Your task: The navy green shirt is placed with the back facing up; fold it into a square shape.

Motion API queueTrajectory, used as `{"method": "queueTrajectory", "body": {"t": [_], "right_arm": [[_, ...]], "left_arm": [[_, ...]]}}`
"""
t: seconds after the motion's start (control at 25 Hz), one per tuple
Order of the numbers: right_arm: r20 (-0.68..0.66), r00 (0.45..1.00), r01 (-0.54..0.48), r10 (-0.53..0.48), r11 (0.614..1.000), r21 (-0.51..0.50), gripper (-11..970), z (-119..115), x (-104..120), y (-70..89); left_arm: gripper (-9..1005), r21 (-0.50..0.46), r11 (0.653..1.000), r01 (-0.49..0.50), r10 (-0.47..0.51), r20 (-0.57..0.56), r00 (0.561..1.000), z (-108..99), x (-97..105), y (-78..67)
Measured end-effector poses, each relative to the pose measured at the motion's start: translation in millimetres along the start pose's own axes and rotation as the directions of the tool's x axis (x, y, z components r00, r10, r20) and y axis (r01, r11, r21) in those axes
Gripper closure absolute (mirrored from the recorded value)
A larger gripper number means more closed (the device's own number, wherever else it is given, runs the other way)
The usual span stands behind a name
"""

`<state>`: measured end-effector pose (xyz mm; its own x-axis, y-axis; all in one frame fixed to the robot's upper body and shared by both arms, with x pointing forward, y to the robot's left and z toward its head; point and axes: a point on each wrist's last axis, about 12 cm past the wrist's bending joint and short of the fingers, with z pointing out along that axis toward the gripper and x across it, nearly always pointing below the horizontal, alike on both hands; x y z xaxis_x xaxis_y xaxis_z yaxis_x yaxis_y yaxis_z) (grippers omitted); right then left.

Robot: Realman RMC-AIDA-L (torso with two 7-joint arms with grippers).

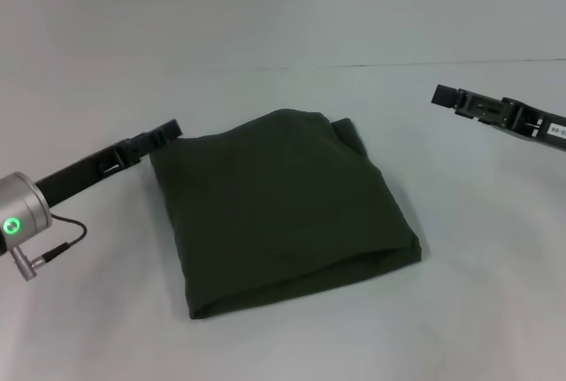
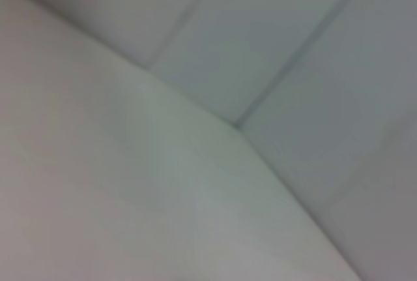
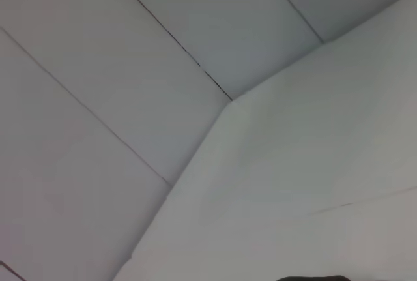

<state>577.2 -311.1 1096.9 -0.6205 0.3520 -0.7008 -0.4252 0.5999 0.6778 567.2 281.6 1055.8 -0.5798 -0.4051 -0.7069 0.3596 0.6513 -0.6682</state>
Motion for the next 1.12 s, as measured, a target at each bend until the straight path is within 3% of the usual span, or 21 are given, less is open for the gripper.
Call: {"method": "queueTrajectory", "body": {"t": [0.16,0.32,0.84,1.12], "right_arm": [[-0.002,1.000,-0.008,0.008,1.000,0.006,57,-2.6,-1.6,-1.4],[-0.008,1.000,0.002,-0.001,1.000,0.010,52,-1.5,-4.4,-1.5],[-0.005,1.000,0.015,-0.015,1.000,-0.001,52,3.7,-12.6,1.8],[-0.004,1.000,0.015,-0.015,1.000,-0.001,53,4.0,-13.1,2.0]], "left_arm": [[185,-0.086,0.991,0.104,-0.104,0.014,0.995,3.5,-3.4,8.6],[184,-0.129,0.983,0.133,-0.132,0.014,0.991,7.7,-3.8,11.8],[183,-0.222,0.973,0.069,-0.081,-0.044,0.996,23.1,1.3,14.4],[183,-0.208,0.977,0.049,-0.065,-0.072,0.995,31.8,2.9,8.8]]}}
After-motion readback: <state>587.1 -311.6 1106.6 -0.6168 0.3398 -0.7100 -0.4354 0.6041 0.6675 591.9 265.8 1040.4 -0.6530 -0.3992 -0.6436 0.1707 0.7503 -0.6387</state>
